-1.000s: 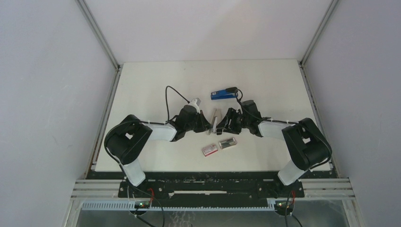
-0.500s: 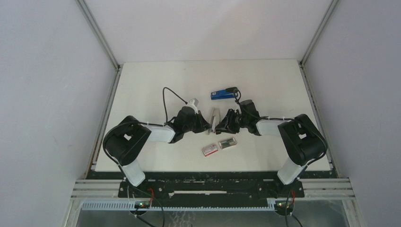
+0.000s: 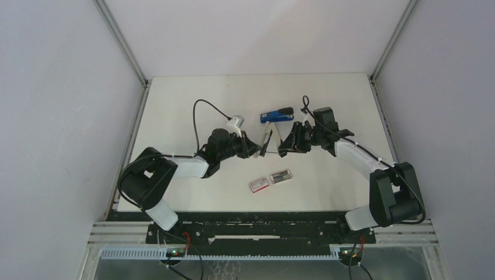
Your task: Load the staples into the stapler
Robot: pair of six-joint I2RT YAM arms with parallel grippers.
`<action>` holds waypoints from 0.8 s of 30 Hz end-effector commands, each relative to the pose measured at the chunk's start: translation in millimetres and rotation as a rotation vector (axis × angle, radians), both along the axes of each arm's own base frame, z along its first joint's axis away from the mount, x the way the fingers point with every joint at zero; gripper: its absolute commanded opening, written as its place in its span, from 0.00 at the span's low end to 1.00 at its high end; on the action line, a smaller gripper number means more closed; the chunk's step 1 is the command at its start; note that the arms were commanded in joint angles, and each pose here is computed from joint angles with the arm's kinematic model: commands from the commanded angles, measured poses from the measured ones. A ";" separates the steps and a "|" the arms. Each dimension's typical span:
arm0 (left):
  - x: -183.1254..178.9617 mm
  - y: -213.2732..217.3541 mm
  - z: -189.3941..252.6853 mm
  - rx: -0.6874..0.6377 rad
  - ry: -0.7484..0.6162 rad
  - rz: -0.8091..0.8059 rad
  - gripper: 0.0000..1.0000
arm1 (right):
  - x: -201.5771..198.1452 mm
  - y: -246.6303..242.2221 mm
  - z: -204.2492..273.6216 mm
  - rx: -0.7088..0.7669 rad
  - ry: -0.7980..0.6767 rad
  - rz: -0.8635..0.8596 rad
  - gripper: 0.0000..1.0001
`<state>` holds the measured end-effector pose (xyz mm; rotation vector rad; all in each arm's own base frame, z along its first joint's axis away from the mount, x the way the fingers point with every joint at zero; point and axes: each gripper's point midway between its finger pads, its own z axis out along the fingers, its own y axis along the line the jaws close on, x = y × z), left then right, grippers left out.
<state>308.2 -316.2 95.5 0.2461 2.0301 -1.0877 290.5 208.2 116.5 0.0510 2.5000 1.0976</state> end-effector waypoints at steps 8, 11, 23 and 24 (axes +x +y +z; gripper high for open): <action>-56.9 8.7 -7.8 0.045 -0.122 -0.302 0.00 | 44.9 -47.9 51.7 -0.035 -0.164 -0.023 0.00; -64.4 10.8 -10.1 0.045 -0.121 -0.326 0.00 | 56.9 -55.6 53.5 -0.047 -0.168 -0.041 0.00; -73.2 14.6 -15.5 0.077 -0.090 -0.358 0.00 | 112.1 -73.3 45.4 -0.083 -0.150 -0.107 0.05; -70.2 15.5 -17.1 0.089 -0.080 -0.343 0.00 | 112.5 -73.6 45.5 -0.086 -0.153 -0.104 0.06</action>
